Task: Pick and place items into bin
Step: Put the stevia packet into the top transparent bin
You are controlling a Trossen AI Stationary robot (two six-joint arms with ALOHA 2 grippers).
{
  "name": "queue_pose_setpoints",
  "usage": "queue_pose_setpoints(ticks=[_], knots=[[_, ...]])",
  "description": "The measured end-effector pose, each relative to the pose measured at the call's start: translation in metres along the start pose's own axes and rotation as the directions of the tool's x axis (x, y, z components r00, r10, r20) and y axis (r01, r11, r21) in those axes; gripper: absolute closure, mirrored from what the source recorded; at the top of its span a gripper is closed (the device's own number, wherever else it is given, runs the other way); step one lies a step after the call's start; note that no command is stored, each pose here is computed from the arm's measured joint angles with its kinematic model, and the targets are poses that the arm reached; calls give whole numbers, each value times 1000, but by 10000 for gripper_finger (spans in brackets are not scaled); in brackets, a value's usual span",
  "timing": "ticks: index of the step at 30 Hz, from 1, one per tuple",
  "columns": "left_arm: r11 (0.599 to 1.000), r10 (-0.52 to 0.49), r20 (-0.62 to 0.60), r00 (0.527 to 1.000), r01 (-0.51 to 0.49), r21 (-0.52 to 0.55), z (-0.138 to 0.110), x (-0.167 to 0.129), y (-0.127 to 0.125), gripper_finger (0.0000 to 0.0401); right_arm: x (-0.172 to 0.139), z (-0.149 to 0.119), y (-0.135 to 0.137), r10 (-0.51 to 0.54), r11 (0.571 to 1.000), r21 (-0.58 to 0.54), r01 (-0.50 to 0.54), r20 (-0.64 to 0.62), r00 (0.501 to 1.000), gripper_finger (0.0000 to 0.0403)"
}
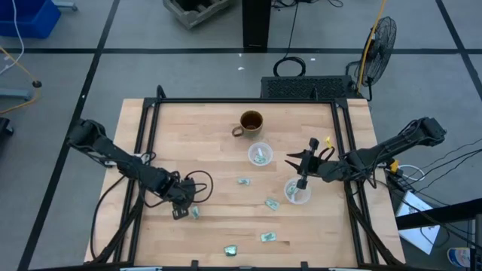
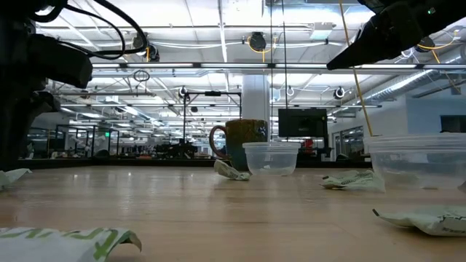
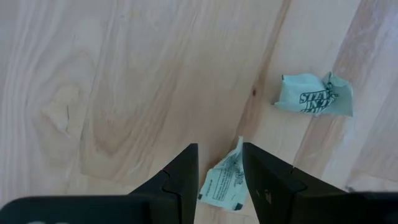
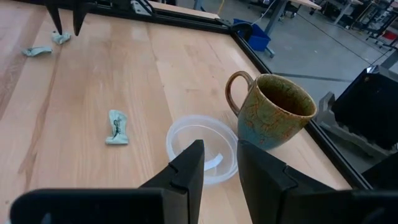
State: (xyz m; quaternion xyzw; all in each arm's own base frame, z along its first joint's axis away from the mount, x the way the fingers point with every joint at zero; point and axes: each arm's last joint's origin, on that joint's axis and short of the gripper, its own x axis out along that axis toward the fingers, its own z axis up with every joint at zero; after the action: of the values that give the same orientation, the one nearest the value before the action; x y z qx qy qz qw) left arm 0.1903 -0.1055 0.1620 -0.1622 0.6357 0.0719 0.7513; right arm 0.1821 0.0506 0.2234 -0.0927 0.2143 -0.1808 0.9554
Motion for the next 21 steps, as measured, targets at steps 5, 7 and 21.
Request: queue_pose_setpoints(ticks=[5,7,21], knots=[[1000,-6,3,1000,6,-3,0,0,-1,272,0,0,0,0,1000,0,0,0,1000,314],[1000,-9,5,1000,9,-2,0,0,-1,272,0,0,0,0,1000,0,0,0,1000,314],[994,1,35,999,-4,111,-9,6,-14,272,0,0,0,1,1000,-1,-1,-1,1000,314]])
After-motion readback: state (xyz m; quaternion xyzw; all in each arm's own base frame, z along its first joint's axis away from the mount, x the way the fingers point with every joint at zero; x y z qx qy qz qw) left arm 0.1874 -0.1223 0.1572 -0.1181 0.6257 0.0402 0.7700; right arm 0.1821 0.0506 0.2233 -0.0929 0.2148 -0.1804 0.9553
